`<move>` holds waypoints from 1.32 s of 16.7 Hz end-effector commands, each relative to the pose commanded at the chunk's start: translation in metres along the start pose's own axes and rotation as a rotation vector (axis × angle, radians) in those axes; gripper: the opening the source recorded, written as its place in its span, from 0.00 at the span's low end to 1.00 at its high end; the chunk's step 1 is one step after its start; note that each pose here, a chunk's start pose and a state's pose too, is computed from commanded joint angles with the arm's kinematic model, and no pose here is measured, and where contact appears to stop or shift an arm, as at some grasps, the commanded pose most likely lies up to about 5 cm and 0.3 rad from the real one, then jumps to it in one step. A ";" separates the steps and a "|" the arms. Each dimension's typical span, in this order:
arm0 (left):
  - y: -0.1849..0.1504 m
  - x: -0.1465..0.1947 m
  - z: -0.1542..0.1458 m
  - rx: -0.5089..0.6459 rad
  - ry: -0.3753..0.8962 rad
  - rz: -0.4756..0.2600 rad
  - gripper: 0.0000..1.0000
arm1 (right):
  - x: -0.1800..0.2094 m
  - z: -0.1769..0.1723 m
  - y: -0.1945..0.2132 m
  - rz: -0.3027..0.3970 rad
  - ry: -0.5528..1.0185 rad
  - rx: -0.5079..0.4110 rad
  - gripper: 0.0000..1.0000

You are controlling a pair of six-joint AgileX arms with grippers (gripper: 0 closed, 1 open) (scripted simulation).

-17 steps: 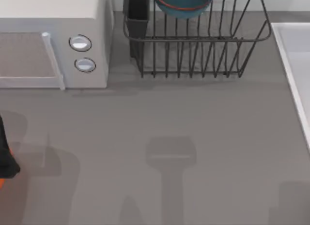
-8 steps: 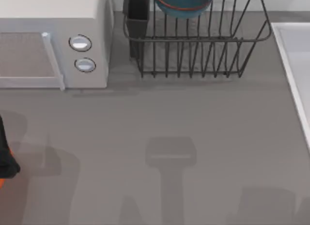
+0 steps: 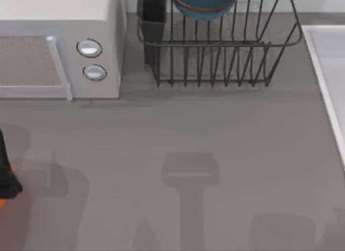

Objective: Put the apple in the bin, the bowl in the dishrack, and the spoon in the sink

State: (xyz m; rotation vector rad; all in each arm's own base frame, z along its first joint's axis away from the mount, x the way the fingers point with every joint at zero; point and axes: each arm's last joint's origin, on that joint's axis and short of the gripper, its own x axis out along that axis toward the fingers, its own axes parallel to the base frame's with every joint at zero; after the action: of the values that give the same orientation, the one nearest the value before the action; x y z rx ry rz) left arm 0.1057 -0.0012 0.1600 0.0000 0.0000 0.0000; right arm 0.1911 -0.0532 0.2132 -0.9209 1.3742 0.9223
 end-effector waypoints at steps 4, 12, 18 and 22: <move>0.000 0.000 0.000 0.000 0.000 0.000 1.00 | -0.008 0.004 -0.021 0.035 0.005 -0.014 0.00; 0.000 0.000 0.000 0.000 0.000 0.000 1.00 | -0.038 0.039 -0.155 0.085 0.019 -0.054 0.00; 0.000 0.000 0.000 0.000 0.000 0.000 1.00 | -0.026 0.076 -0.249 0.044 0.015 -0.043 0.00; 0.000 0.000 0.000 0.000 0.000 0.000 1.00 | -0.004 0.096 -0.278 0.012 0.010 -0.022 0.00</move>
State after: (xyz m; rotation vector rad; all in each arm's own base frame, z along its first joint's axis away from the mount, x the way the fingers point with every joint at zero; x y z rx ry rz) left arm 0.1057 -0.0012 0.1600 0.0000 0.0000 0.0000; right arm 0.4849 -0.0690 0.2150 -0.9357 1.3813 0.9443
